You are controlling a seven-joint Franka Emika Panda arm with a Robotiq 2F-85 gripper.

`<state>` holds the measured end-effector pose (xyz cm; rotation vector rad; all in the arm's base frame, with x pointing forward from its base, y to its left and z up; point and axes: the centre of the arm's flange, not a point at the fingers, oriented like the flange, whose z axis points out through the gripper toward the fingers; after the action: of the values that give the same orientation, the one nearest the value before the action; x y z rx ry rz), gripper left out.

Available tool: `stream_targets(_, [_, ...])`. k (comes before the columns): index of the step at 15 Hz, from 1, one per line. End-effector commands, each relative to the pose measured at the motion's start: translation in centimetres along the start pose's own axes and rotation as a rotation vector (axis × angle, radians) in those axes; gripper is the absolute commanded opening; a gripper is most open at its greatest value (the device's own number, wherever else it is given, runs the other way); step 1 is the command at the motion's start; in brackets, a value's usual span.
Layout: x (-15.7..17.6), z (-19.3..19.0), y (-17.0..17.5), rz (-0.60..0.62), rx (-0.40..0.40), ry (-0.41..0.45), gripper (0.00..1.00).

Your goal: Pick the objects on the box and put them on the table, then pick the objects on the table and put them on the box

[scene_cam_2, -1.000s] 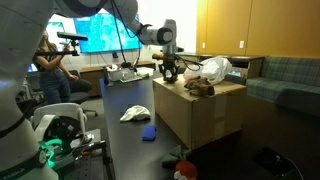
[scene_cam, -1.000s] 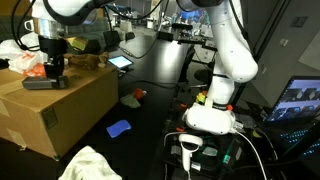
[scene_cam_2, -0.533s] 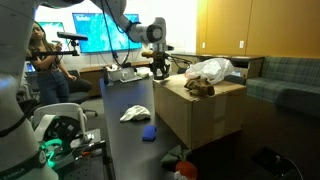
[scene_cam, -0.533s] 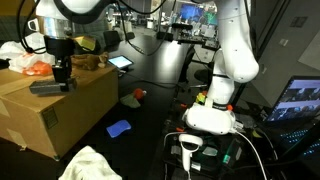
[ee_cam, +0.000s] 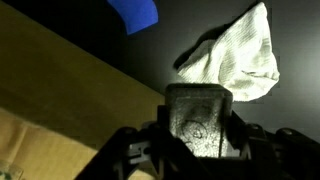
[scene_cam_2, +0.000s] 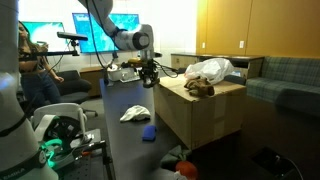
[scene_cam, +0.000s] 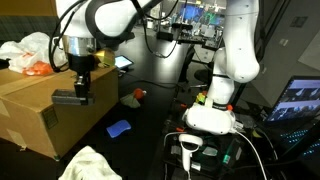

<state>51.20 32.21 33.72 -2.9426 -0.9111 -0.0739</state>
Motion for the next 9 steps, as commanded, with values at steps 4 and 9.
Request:
stream_targets(4, [-8.4, 5.3, -4.5, 0.014, -0.039, 0.003, 0.31])
stream_targets(9, [-10.8, 8.2, -8.0, -0.026, -0.066, -0.022, 0.31])
